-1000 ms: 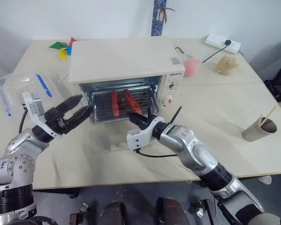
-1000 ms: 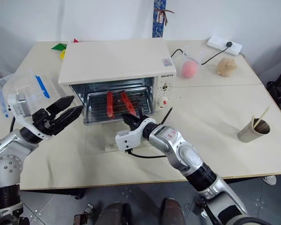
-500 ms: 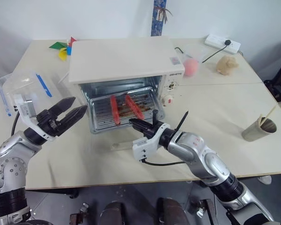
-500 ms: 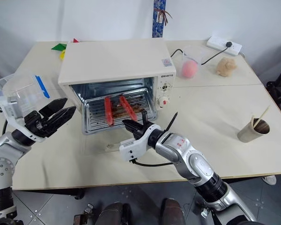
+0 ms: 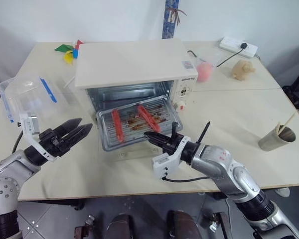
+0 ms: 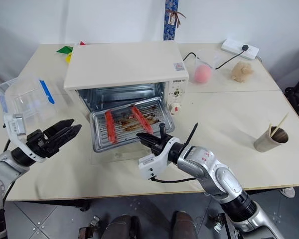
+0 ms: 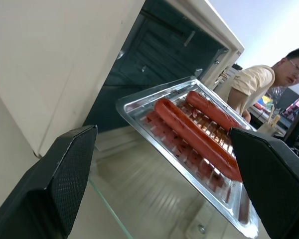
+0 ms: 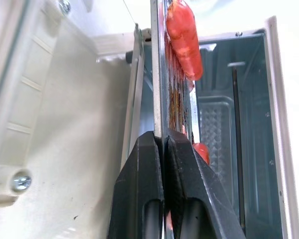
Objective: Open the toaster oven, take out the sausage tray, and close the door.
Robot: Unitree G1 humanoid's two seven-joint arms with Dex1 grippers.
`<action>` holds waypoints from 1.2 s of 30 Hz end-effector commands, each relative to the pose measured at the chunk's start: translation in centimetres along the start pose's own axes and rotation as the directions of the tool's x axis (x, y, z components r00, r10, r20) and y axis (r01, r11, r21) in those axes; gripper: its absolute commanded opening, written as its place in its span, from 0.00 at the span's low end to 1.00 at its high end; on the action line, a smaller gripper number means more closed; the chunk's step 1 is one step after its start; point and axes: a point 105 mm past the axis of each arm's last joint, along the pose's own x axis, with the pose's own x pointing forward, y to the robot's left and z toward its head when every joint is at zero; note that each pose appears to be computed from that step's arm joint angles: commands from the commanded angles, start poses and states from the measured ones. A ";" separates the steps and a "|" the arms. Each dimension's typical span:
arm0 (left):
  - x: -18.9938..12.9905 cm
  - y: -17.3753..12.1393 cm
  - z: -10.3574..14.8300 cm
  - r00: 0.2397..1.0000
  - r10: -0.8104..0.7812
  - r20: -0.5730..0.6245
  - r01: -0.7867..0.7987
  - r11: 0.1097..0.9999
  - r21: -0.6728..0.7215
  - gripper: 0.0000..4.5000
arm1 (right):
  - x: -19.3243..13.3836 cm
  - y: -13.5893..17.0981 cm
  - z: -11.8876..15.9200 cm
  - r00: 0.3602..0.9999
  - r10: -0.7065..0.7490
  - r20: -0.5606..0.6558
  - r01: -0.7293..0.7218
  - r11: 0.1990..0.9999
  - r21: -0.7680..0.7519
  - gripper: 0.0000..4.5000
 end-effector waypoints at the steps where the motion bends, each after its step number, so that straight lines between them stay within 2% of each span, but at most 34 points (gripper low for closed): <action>1: -0.1 -1.4 -0.3 1.000 -0.018 -0.012 0.017 0.999 -0.046 1.00 | -0.9 -2.6 0.9 0.991 -0.117 0.064 0.119 0.992 -0.030 0.00; 5: -0.1 -2.4 -2.3 0.991 -0.049 -0.124 0.030 0.988 -0.150 1.00 | -1.1 -3.1 1.4 0.984 -0.143 0.109 0.143 0.990 0.007 0.00; 12: 0.4 -2.0 -2.8 0.983 -0.051 -0.175 -0.009 0.944 -0.328 1.00 | -1.5 -3.5 2.5 0.970 -0.156 0.188 0.155 0.988 0.022 0.00; 19: 0.4 -2.1 -3.7 0.963 -0.083 -0.258 -0.041 0.896 -0.442 1.00 | -1.8 -3.5 2.9 0.964 -0.144 0.222 0.140 0.990 0.036 0.00; 22: 0.6 -2.0 -3.8 0.964 -0.084 -0.253 -0.046 0.882 -0.469 1.00 | -1.9 -3.5 2.9 0.964 -0.141 0.226 0.135 0.990 0.038 0.00; 25: 0.8 -1.9 -4.0 0.966 -0.077 -0.247 -0.056 0.871 -0.488 0.87 | -1.9 -3.6 2.9 0.963 -0.139 0.230 0.132 0.990 0.045 0.00; 36: 1.1 -2.5 -5.4 0.954 -0.097 -0.284 -0.084 0.822 -0.563 0.12 | -1.9 -3.2 3.5 0.956 -0.114 0.271 0.080 0.988 0.133 0.00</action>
